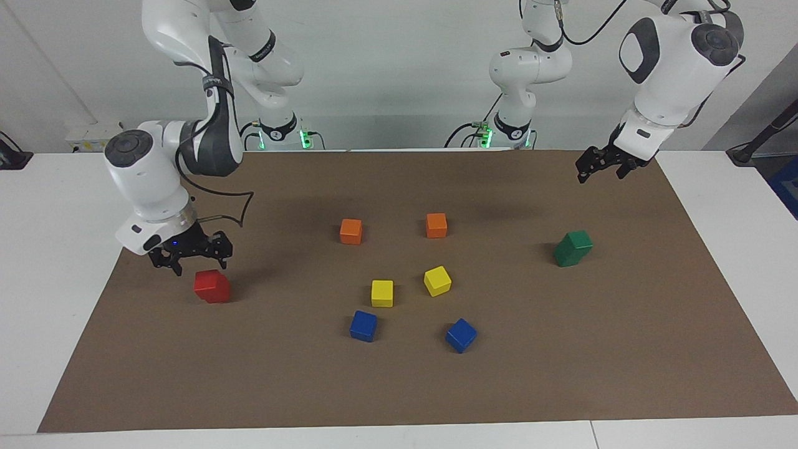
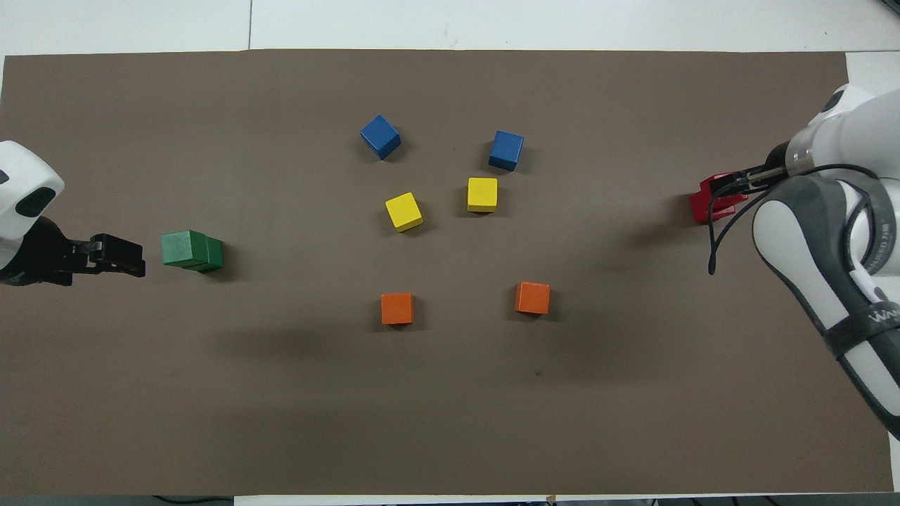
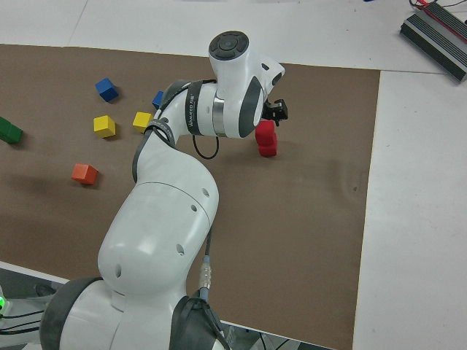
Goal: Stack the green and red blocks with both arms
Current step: 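Open both grippers and draw them back from the stacks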
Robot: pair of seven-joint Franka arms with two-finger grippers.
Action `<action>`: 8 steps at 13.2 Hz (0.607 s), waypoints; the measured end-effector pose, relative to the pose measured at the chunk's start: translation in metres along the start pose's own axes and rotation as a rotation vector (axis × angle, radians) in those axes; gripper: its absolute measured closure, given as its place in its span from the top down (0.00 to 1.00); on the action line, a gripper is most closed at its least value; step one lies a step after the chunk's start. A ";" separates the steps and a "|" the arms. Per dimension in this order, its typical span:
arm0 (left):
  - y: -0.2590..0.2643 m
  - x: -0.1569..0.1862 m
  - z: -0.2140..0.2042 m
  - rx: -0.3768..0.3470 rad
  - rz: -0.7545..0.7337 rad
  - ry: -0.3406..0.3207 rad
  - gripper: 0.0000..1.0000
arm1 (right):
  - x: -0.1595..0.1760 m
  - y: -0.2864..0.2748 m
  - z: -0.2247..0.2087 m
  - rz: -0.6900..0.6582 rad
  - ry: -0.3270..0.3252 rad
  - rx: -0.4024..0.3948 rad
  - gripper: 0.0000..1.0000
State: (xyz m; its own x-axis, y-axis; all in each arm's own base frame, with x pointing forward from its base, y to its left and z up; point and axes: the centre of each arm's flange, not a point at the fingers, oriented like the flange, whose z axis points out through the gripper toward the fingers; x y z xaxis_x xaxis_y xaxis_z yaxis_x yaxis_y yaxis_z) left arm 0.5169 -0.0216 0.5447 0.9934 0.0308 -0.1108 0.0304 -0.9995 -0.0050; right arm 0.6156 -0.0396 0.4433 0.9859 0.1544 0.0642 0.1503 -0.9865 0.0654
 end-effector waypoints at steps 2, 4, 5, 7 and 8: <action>0.009 0.007 -0.010 -0.001 0.019 0.006 1.00 | -0.009 -0.006 -0.042 0.009 -0.032 -0.004 1.00; 0.018 0.023 -0.022 -0.006 0.036 -0.001 1.00 | -0.018 -0.011 -0.076 0.012 -0.065 -0.003 1.00; 0.019 0.029 -0.020 -0.006 0.038 -0.017 1.00 | -0.021 -0.010 -0.092 0.015 -0.078 -0.003 1.00; 0.016 0.031 -0.013 -0.005 0.033 -0.041 1.00 | -0.024 -0.011 -0.118 0.017 -0.082 -0.006 1.00; 0.016 0.030 -0.012 -0.004 0.032 -0.047 1.00 | -0.026 -0.014 -0.129 0.014 -0.074 -0.005 1.00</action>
State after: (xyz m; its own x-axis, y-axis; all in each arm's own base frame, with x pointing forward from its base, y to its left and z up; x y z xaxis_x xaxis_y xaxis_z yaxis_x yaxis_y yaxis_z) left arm 0.5487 -0.0365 0.5535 0.9876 -0.0014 -0.1572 -0.0008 -1.0000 0.0037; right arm 0.5787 -0.0223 0.5689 0.9907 0.1359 -0.0089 0.1362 -0.9882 0.0698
